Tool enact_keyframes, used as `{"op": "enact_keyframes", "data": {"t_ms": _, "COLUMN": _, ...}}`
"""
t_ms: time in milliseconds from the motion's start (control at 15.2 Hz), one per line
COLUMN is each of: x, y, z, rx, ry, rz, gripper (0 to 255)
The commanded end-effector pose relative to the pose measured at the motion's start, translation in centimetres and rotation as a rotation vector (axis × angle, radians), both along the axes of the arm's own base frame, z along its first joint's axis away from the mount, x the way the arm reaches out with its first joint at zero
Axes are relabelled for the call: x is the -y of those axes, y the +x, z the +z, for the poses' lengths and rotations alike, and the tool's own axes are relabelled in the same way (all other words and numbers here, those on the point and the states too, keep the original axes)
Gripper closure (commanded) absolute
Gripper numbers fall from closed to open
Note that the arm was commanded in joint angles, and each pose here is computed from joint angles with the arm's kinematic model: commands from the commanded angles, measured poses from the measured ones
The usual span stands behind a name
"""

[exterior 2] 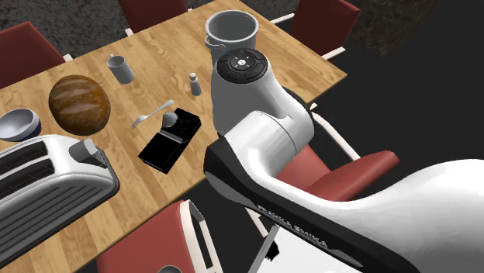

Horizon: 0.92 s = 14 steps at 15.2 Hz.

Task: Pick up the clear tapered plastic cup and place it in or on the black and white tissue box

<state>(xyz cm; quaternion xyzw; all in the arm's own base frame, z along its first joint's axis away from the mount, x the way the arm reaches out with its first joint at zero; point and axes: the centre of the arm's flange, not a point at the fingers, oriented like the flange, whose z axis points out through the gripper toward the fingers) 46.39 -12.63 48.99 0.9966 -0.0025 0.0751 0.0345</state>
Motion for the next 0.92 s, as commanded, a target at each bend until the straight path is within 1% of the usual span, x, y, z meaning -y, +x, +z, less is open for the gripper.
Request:
{"op": "enact_keyframes", "data": {"t_ms": 0, "x": 1.3, "y": 2.1, "z": -1.2, "rx": 0.003, "ry": -0.014, "rz": 0.001, "gripper": 0}}
{"op": "enact_keyframes", "data": {"t_ms": 858, "x": 10.2, "y": 13.4, "z": -9.0, "rx": 0.016, "ry": -0.096, "rz": 0.008, "gripper": 0}}
